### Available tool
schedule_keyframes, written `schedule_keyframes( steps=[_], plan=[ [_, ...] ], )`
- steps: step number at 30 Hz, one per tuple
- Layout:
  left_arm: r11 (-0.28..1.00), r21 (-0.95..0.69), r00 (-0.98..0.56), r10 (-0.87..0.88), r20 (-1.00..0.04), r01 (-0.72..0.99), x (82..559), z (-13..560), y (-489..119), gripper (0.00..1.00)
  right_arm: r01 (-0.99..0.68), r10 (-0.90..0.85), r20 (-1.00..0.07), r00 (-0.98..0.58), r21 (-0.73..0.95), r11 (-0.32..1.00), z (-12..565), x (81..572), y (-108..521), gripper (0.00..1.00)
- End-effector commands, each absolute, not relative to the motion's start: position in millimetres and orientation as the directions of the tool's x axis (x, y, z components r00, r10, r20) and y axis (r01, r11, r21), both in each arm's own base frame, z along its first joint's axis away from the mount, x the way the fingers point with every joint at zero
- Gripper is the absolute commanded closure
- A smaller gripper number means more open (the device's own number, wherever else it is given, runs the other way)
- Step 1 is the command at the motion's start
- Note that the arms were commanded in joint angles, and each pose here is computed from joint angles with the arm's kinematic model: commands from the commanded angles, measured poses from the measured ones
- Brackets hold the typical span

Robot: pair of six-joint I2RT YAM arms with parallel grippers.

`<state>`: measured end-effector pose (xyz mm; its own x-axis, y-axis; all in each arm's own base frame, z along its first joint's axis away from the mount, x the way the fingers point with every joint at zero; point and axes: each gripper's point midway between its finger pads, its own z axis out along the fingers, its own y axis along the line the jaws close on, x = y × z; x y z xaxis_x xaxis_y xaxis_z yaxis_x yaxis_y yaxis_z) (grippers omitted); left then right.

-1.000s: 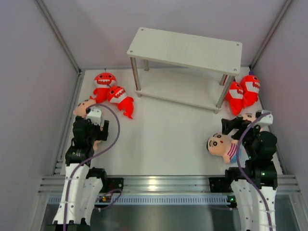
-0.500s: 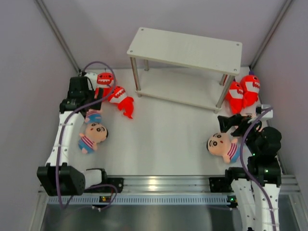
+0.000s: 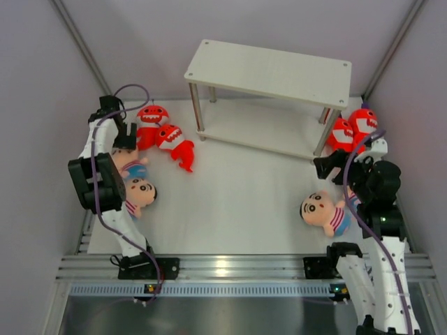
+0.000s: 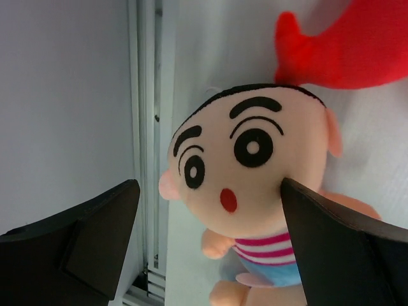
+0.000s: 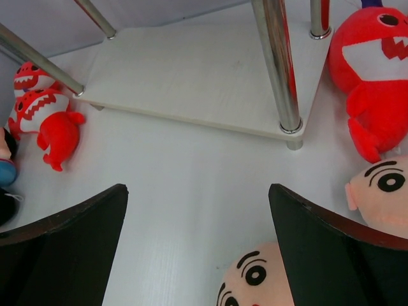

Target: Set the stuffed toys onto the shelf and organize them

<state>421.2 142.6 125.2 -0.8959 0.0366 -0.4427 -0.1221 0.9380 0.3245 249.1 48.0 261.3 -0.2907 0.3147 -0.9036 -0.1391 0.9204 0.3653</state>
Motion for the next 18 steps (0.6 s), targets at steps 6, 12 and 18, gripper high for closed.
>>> schedule_keyframes(
  steps=[6,12,18],
  plan=[
    [0.934,0.304,-0.937,-0.075,-0.340,-0.186,415,73,158,0.05,-0.151,0.289,-0.911,-0.294,0.343,0.927,278,278,48,0.09],
    [0.950,0.250,-0.918,-0.079,-0.390,-0.188,410,93,154,1.00,-0.128,0.291,-0.925,-0.245,0.328,0.936,284,276,41,0.09],
    [0.960,0.206,-0.814,-0.037,-0.579,-0.190,411,179,141,1.00,-0.152,0.268,-0.944,-0.194,0.299,0.942,308,265,41,0.09]
  ],
)
